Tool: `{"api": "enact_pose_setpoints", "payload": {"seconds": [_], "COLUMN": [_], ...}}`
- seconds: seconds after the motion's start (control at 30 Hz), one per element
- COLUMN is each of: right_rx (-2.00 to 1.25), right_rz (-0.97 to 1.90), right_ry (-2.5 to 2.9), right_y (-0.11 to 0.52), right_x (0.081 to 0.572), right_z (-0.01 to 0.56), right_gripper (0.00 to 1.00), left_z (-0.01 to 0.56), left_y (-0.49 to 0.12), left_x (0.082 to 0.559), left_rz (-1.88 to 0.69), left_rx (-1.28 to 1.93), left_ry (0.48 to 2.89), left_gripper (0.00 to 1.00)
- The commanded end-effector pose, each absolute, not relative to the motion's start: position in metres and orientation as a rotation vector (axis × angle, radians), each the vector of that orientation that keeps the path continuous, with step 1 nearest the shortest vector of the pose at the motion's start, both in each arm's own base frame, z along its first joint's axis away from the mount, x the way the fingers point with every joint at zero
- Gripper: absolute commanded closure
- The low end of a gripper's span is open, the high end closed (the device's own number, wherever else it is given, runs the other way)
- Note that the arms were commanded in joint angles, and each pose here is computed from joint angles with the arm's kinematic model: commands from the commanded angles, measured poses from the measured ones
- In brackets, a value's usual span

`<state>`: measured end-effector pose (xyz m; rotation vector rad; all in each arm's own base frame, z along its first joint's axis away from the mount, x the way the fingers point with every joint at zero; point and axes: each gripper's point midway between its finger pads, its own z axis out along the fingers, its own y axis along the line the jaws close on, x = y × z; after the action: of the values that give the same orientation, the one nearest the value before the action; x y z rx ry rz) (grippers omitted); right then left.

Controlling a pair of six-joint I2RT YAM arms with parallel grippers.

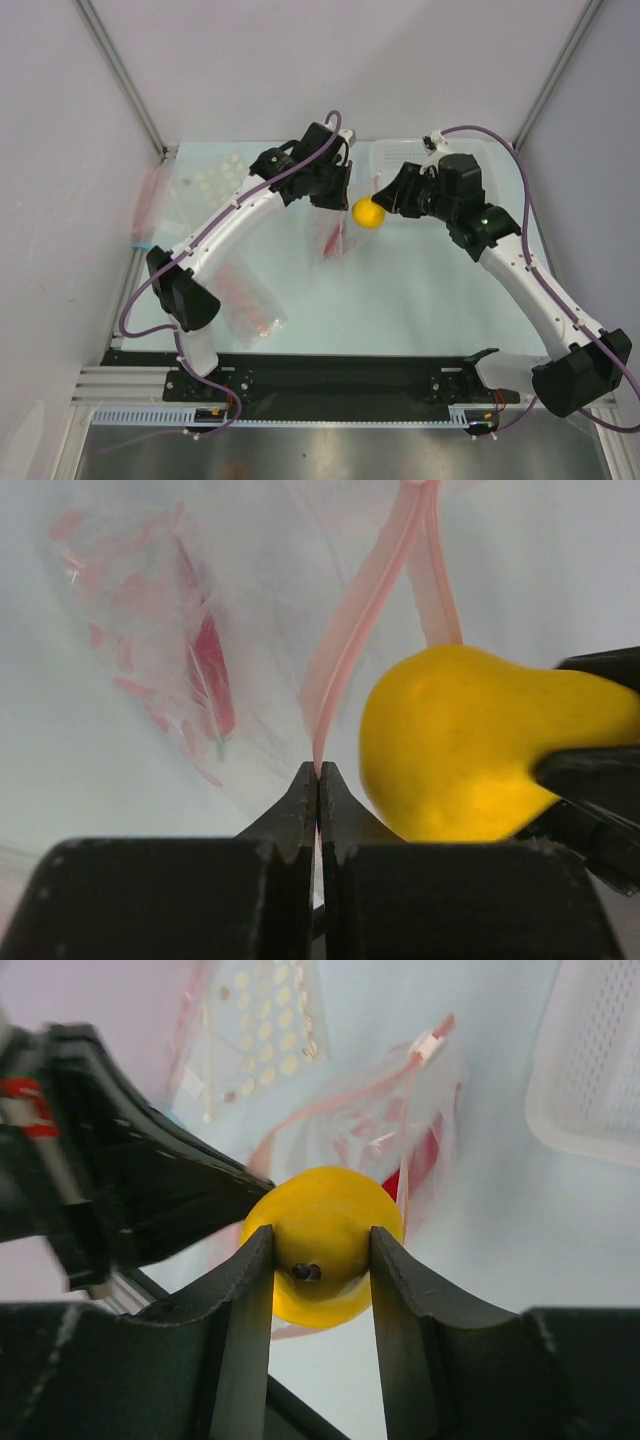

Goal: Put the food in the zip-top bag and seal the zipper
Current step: Place the fake fruit in the zipper food storage bag, then pick up the fake vegetable from the bin.

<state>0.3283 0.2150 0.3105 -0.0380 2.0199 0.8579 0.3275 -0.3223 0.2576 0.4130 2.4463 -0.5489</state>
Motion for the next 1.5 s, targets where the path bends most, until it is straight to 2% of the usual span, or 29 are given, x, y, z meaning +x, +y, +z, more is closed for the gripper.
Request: {"api": "enact_pose_setpoints", "payload": {"seconds": [0.0, 0.3, 0.37, 0.43, 0.53, 0.73, 0.93, 1.1, 1.33, 1.47], "right_rx": [-0.025, 0.031, 0.008, -0.002, -0.011, 0.024, 0.148, 0.228, 0.315, 0.329], "right_rz": [0.859, 0.803, 0.833, 0.831, 0.775, 0.717, 0.641, 0.540, 0.395, 0.310], "right_ry": [2.004, 2.067, 2.068, 2.073, 2.059, 2.003, 1.987, 2.029, 2.096, 2.116], "right_y": [0.218, 0.224, 0.234, 0.238, 0.231, 0.202, 0.147, 0.111, 0.075, 0.058], "right_x": [0.325, 0.335, 0.336, 0.337, 0.340, 0.355, 0.389, 0.429, 0.493, 0.526], "right_z": [0.306, 0.280, 0.280, 0.281, 0.291, 0.320, 0.320, 0.289, 0.237, 0.212], "right_gripper": [0.92, 0.90, 0.70, 0.46, 0.33, 0.28, 0.32, 0.32, 0.23, 0.21], "left_z": [0.285, 0.303, 0.302, 0.302, 0.299, 0.300, 0.303, 0.310, 0.307, 0.310], "left_y": [-0.332, -0.341, -0.342, -0.342, -0.336, -0.313, -0.285, -0.270, -0.244, -0.222], "left_x": [0.323, 0.313, 0.313, 0.313, 0.319, 0.337, 0.358, 0.371, 0.392, 0.402], "left_rz": [-0.627, -0.731, -0.739, -0.739, -0.715, -0.664, -0.533, -0.478, -0.375, -0.291], "left_rx": [0.395, 0.374, 0.373, 0.363, 0.340, 0.286, 0.281, 0.276, 0.196, 0.144], "left_ry": [2.398, 2.394, 2.398, 2.401, 2.406, 2.397, 2.374, 2.357, 2.354, 2.340], "left_gripper": [1.00, 1.00, 1.00, 1.00, 1.00, 1.00, 1.00, 1.00, 0.99, 1.00]}}
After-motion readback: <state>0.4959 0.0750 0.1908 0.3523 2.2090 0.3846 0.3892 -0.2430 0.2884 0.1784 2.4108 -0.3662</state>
